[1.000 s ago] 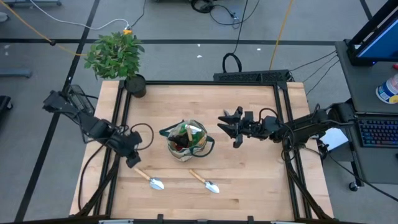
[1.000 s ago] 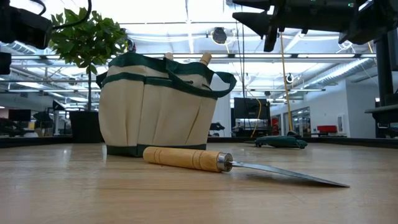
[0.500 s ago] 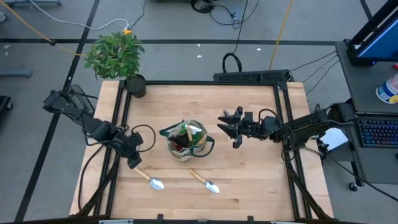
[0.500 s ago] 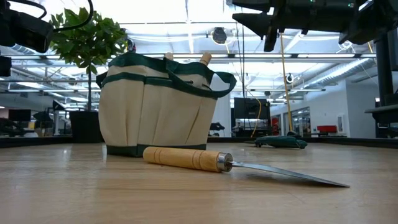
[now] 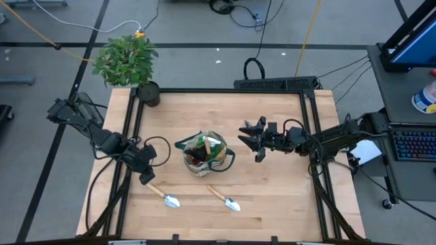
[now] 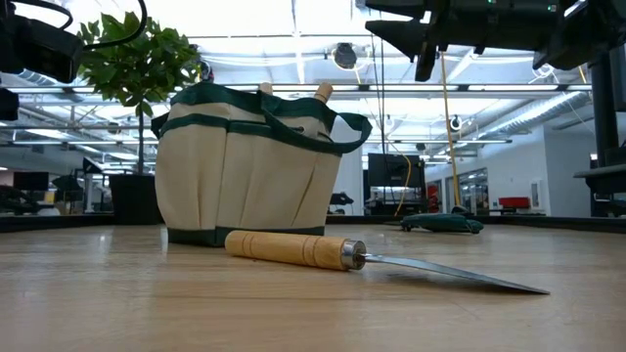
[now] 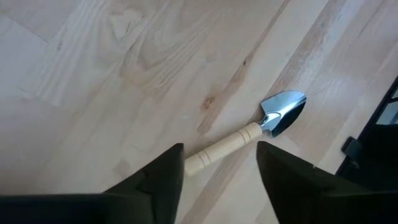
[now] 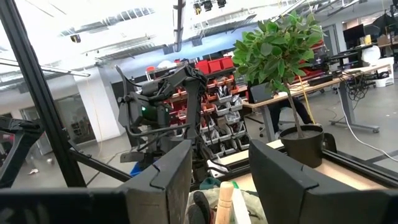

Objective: Pick & Place Garden tools in Gardening bag
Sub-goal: Put the left brown trowel into the gardening bag

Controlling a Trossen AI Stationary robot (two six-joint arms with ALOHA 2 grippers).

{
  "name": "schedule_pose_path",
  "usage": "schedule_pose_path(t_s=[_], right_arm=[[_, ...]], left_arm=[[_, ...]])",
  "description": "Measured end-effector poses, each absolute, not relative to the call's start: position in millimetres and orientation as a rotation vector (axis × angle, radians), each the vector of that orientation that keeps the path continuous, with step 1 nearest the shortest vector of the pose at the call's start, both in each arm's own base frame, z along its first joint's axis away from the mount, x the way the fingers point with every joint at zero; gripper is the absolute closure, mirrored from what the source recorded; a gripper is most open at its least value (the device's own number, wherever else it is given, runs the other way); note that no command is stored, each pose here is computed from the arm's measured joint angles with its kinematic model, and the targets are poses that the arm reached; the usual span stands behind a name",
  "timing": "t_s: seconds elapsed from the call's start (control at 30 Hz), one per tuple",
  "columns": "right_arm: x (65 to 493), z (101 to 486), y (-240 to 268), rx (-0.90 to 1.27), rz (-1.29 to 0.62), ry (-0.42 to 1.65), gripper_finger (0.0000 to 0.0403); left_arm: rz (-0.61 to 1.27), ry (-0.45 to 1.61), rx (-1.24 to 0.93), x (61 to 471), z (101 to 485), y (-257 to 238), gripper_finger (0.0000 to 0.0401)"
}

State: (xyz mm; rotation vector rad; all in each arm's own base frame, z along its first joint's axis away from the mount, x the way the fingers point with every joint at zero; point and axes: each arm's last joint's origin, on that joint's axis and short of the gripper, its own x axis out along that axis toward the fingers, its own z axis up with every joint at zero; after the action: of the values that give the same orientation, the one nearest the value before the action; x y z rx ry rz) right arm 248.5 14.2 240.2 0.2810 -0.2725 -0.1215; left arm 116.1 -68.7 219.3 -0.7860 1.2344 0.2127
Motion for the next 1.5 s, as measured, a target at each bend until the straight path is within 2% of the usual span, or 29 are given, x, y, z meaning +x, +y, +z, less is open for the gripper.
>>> schedule_pose_path(t_s=[0.3, 0.53, 0.7, 0.97, 1.5], right_arm=[[248.6, 240.1, 14.2, 0.281, -0.122, -0.271, 0.0252], [248.7, 239.7, 14.2, 0.278, -0.122, -0.267, 0.0252], [248.7, 239.7, 14.2, 0.278, -0.122, -0.267, 0.0252], [248.8, 239.4, 14.2, 0.277, -0.123, -0.265, 0.0252], [248.8, 239.2, 14.2, 0.276, -0.123, -0.262, 0.0252]], left_arm=[[0.158, 1.283, -0.762, 114.2, 218.8, -69.3, 0.0091], [0.101, 1.32, -0.756, 113.3, 219.0, -70.7, 0.0046], [0.078, 1.32, -0.753, 112.8, 219.5, -73.6, 0.0034], [0.017, 1.294, -0.779, 118.7, 219.8, -87.3, 0.004], [0.023, 1.494, -0.512, 134.3, 178.2, -123.0, 0.0036]])
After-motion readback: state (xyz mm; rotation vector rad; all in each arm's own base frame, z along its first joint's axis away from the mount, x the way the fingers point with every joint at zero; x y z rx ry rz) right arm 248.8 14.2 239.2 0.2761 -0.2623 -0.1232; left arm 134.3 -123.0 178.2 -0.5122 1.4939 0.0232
